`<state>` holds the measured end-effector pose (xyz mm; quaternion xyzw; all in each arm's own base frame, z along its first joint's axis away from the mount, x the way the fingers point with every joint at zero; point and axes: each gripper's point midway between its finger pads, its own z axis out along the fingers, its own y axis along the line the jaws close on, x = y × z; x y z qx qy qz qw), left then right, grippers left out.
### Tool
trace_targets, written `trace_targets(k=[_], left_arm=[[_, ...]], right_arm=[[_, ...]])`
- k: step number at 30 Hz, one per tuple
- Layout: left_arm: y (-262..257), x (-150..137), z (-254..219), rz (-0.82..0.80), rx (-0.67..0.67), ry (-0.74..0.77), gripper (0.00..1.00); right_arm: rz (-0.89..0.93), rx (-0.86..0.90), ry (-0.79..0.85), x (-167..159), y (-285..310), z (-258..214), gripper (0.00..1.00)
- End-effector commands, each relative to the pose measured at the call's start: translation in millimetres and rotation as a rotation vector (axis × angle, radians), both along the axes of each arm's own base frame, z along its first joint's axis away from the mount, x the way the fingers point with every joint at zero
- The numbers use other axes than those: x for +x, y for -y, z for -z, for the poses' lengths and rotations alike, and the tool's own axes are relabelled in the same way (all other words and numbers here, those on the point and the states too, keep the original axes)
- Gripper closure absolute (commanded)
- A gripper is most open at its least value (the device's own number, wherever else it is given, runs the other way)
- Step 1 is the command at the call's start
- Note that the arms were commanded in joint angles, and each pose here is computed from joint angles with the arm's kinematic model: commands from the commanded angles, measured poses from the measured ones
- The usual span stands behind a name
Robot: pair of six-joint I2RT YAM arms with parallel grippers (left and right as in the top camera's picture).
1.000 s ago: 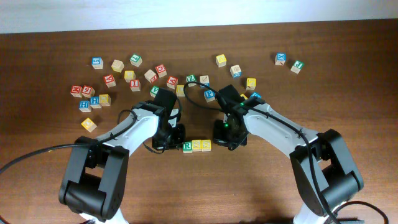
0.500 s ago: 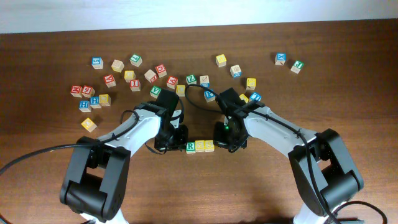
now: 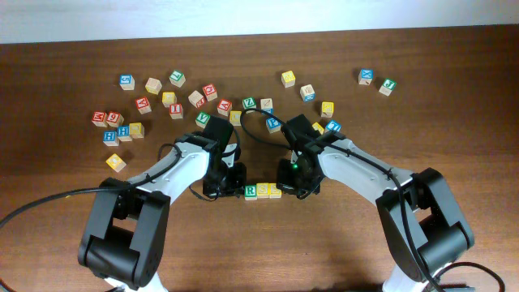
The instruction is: Spell out RSS
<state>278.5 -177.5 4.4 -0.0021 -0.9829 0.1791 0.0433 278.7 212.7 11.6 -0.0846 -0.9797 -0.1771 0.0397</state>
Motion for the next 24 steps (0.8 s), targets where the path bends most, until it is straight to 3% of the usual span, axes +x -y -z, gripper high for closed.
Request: trace_targets(k=[1,10,16,20,24], left_arm=[[3.5,-4.4,3.4,-0.001,-0.015,-0.025,1.0],[2.8,-4.1,3.7,-0.001,-0.011,-0.023,1.0],[-56.8,11.5,-16.3,-0.081,0.162,-0.009,1.0],[-47.2,-19.6,-36.0,-0.013,0.158,-0.068,1.0],[-10.0,-69.8,-14.5,0.02,0.205,-0.147,1.0]], right_arm=[[-0.002,0.026,-0.016,-4.3,-5.4,-0.5,0.96],[-0.004,0.035,-0.017,-4.3,-7.0,-1.2,0.96],[0.007,-0.047,-0.051,0.3,42.4,1.5,0.95],[-0.012,-0.061,-0.076,-1.1,68.4,1.8,0.92],[-0.008,-0.087,-0.06,3.5,77.7,3.5,0.9]])
